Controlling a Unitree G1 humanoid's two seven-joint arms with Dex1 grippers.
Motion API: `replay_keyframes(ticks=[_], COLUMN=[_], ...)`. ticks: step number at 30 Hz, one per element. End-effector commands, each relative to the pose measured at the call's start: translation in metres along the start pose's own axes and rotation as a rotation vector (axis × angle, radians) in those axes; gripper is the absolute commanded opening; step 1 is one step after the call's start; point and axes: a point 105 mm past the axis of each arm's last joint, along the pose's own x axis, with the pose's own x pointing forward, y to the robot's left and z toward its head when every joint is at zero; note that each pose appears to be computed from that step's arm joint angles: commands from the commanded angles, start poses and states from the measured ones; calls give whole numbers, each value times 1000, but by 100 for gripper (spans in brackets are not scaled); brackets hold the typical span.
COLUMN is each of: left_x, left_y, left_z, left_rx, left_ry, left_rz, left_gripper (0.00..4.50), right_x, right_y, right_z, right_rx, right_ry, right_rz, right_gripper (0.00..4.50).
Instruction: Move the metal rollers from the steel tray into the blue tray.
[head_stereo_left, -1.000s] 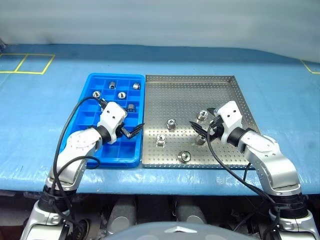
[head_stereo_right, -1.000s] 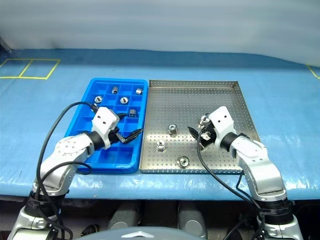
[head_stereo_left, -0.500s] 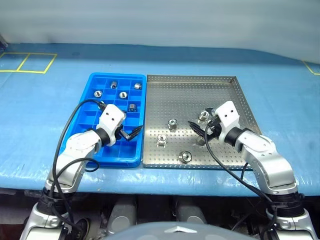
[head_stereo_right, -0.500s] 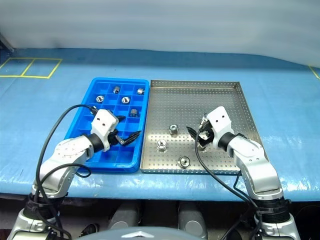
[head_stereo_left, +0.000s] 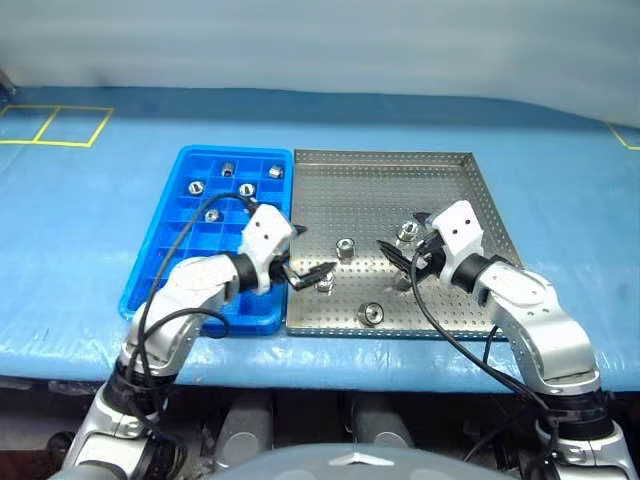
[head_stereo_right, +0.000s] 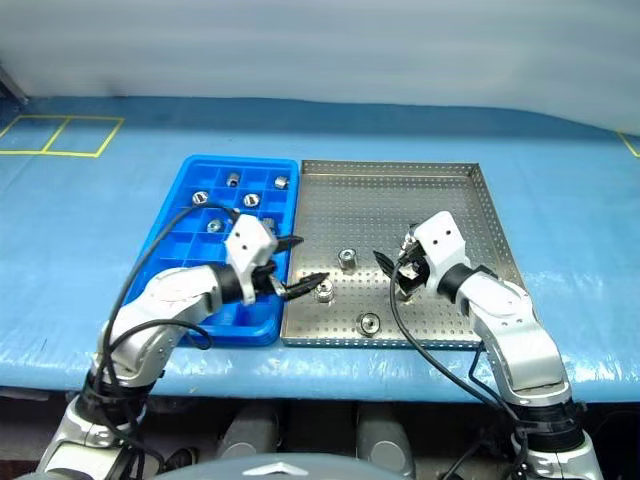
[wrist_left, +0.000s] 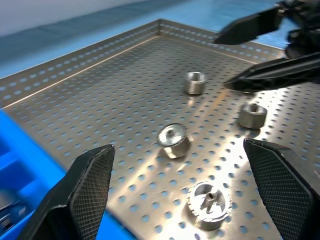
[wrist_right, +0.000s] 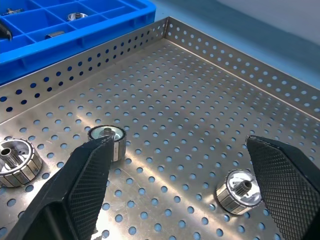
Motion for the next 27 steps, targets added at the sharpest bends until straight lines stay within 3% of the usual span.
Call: replay_keyframes(ticks=[1,5,10,20,23,27], left_x=[13,18,16,19,18,20], left_y=[-2,1,0,-4,5,9], left_z=[-14,-27,-22,-38,-40,-42], left_rx=[26,86,83,72,68,79], left_ry=[116,264,305,435,459,474], left_rz=[-9,23,11,-18,31,59], left_gripper=[450,450,450,450,387,257], right_x=[-10,-13,-18,-15,-15,-13], right_y=[-7,-6,-9,-11,-10,-12], right_z=[10,9,5,9,6,7], right_rx=[-25,-12,7,16,22,31], right_ry=[-38,-46,-46,-73,-66,-78], right_rz=[-63,-91,-141,-183,-190,-203], right_gripper=[445,445,445,445,450,450])
